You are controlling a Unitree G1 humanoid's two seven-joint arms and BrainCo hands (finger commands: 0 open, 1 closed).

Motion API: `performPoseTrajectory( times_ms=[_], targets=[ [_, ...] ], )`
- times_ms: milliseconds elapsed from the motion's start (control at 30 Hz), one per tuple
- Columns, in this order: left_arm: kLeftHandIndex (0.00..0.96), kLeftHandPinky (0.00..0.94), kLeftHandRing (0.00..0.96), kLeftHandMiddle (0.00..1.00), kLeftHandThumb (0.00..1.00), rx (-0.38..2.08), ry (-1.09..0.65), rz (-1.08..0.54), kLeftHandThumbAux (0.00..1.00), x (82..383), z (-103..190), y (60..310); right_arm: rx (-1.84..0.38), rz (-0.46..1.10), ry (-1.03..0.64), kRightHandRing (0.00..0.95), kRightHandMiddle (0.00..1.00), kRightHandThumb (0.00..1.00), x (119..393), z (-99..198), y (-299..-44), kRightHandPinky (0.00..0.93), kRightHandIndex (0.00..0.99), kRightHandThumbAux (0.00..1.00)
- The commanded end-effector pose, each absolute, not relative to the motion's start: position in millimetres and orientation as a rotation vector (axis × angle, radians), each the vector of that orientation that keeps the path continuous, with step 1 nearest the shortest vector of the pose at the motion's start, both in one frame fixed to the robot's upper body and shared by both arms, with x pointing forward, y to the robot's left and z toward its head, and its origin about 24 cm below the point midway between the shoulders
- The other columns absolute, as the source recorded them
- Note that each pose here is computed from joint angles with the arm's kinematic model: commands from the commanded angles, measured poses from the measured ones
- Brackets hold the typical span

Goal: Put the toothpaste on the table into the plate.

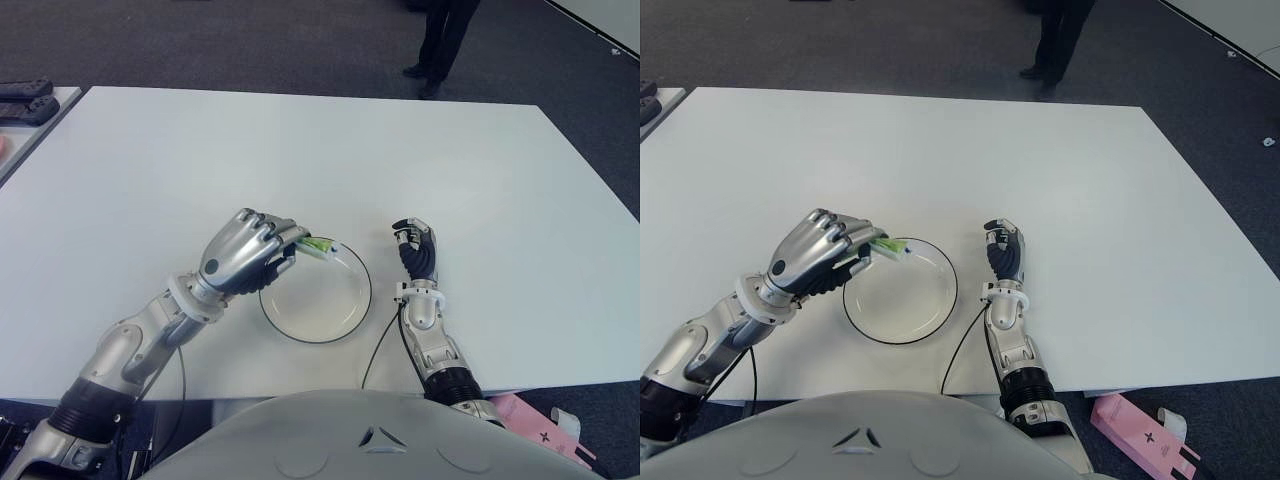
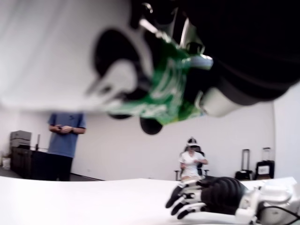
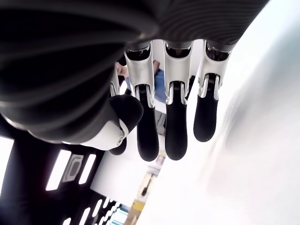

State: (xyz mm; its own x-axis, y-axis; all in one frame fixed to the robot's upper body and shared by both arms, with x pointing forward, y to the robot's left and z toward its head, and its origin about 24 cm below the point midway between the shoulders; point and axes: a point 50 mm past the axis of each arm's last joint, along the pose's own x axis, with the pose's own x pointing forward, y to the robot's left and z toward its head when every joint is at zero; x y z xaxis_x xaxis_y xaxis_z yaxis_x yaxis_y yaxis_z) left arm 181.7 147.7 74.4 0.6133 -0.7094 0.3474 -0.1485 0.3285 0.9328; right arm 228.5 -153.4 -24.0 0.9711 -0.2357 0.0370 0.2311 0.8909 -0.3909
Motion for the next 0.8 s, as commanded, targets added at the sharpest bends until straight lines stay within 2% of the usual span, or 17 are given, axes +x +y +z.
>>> performPoseTrajectory(
  times_ms=[33, 267, 800],
  targets=[
    [0.441, 0.899, 0.908, 0.903, 0.713, 1.210, -0.921, -0.509, 0.705, 182, 74, 142, -0.419, -0.241, 0.078, 0.439, 0.448, 0.840, 222, -36, -155, 0.409, 0.449, 0.688],
    [0.441, 0.899, 0.915, 0.909, 0.713, 1.260, -0.900, -0.670, 0.706, 179, 61, 129, -0.411, -0.240, 0.075, 0.440, 0.448, 0.841, 222, -36, -155, 0.417, 0.448, 0.688],
    [0.439, 0.894, 0.914, 0.903, 0.706, 1.380, -0.819, -0.814, 0.712, 187, 23, 122, -0.409, -0.243, 0.071, 0.438, 0.446, 0.841, 221, -35, -156, 0.415, 0.455, 0.687]
  ],
)
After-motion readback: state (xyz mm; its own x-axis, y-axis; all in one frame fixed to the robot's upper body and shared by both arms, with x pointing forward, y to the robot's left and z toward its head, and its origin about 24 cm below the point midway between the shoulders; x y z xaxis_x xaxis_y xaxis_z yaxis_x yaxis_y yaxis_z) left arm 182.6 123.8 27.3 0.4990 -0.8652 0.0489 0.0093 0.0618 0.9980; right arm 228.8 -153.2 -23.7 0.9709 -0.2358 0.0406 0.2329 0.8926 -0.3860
